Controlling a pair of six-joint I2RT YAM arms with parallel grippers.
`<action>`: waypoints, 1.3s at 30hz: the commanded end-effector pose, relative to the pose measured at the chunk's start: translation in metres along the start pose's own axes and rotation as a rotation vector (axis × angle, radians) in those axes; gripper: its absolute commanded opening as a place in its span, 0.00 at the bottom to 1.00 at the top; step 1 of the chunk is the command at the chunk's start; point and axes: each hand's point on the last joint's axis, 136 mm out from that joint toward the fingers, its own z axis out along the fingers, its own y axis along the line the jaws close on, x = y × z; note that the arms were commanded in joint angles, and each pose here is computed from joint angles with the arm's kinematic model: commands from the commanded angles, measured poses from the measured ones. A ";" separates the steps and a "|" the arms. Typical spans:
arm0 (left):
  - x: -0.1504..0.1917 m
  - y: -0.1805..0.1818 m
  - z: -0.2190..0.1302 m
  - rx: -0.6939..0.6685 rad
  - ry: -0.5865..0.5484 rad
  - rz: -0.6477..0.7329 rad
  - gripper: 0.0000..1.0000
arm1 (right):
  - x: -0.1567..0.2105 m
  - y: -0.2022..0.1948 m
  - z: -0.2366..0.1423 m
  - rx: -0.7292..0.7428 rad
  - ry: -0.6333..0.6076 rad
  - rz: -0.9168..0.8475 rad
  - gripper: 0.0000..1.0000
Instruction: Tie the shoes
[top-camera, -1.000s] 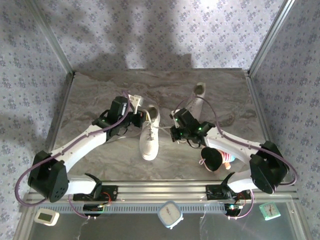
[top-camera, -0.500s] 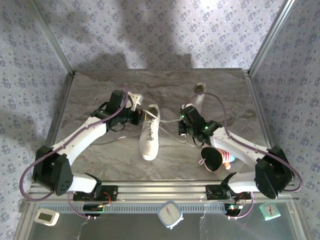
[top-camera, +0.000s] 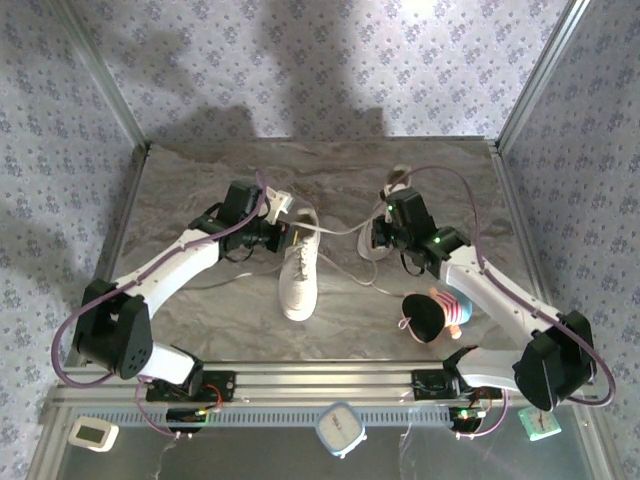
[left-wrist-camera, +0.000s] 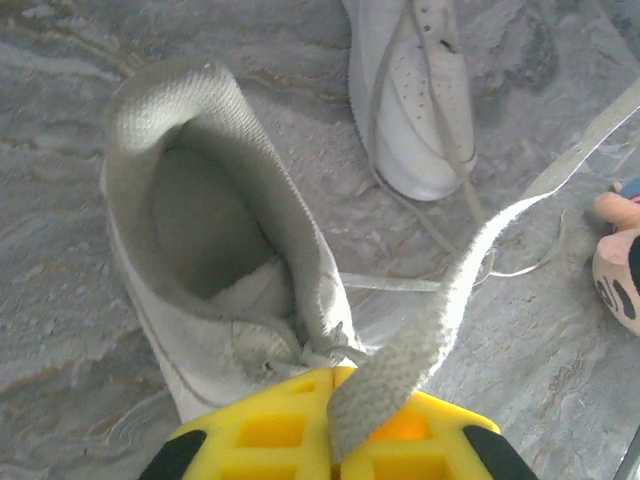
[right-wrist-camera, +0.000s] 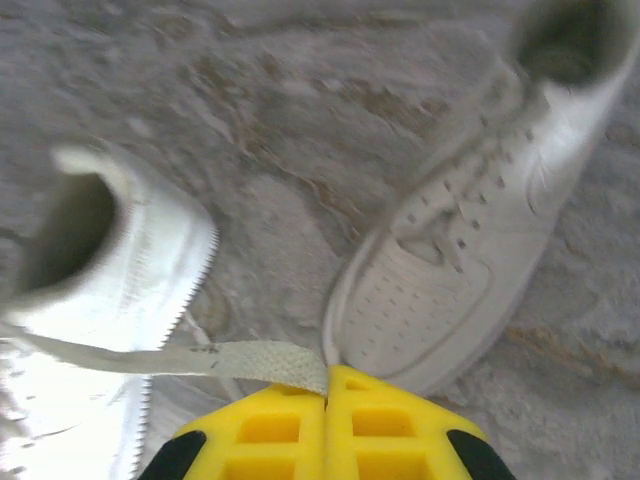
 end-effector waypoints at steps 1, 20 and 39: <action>-0.019 -0.013 0.007 0.083 -0.109 0.042 0.13 | -0.070 0.039 -0.057 -0.149 -0.170 -0.058 0.00; -0.019 -0.038 0.034 0.186 -0.152 0.114 0.47 | -0.167 0.115 -0.151 -0.369 -0.373 -0.139 0.00; -0.011 -0.033 0.019 0.118 -0.173 0.138 0.37 | -0.169 0.103 -0.151 -0.288 -0.392 -0.157 0.00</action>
